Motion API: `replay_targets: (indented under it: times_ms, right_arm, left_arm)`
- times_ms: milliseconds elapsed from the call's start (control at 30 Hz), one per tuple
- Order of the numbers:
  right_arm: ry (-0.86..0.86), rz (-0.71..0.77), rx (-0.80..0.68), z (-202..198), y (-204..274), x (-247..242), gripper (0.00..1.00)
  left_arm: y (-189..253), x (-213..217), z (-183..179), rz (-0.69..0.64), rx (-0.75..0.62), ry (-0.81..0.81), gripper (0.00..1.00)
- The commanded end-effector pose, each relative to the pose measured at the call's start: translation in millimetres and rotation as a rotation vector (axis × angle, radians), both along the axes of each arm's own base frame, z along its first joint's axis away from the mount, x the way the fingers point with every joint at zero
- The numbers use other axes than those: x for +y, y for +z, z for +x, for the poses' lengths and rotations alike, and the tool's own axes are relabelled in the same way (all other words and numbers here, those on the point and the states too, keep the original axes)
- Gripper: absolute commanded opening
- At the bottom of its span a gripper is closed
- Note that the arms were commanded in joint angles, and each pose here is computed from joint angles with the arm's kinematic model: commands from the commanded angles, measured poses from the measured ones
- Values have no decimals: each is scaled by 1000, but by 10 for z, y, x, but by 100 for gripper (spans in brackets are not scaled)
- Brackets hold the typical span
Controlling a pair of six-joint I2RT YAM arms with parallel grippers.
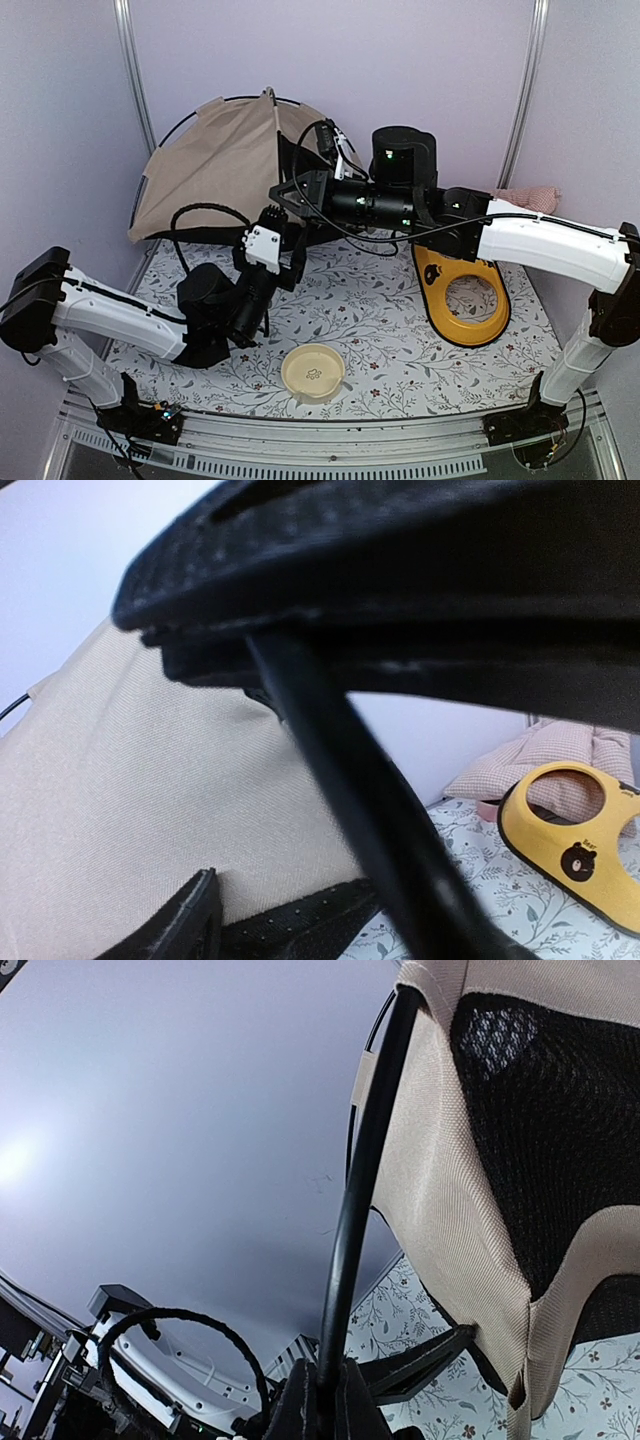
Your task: Set up the pet tent
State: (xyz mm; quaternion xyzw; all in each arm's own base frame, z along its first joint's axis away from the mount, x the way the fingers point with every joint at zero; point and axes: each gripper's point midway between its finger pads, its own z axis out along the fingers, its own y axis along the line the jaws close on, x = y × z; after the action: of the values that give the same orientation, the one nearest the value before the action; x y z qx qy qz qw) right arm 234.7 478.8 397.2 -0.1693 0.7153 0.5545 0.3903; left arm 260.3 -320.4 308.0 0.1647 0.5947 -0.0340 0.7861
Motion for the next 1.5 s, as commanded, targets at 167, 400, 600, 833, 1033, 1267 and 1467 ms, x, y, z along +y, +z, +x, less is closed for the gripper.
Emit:
replay_targets:
  times_ms: [167, 400, 600, 833, 1033, 1267, 1467]
  right_arm:
    - [-30, 86, -110, 24, 435, -20, 0]
    - [-45, 74, -114, 50, 417, -26, 0]
    - [-51, 64, -117, 64, 405, -25, 0]
    - [-101, 50, -146, 165, 428, -64, 0]
    - [-100, 50, -164, 242, 464, -50, 0]
    - [-32, 49, -119, 166, 378, 61, 0]
    - [-32, 62, -105, 123, 445, 98, 0]
  left_arm:
    - [67, 185, 130, -60, 1, 48, 31]
    - [50, 223, 91, -63, -1, 30, 5]
    - [48, 247, 42, -70, -8, -4, 0]
    - [-67, 103, -59, -34, 21, -131, 0]
    - [-201, 92, -150, -25, 59, -189, 0]
    - [-157, 193, -175, -73, 71, -189, 29]
    - [-7, 159, -163, -97, 28, -181, 49]
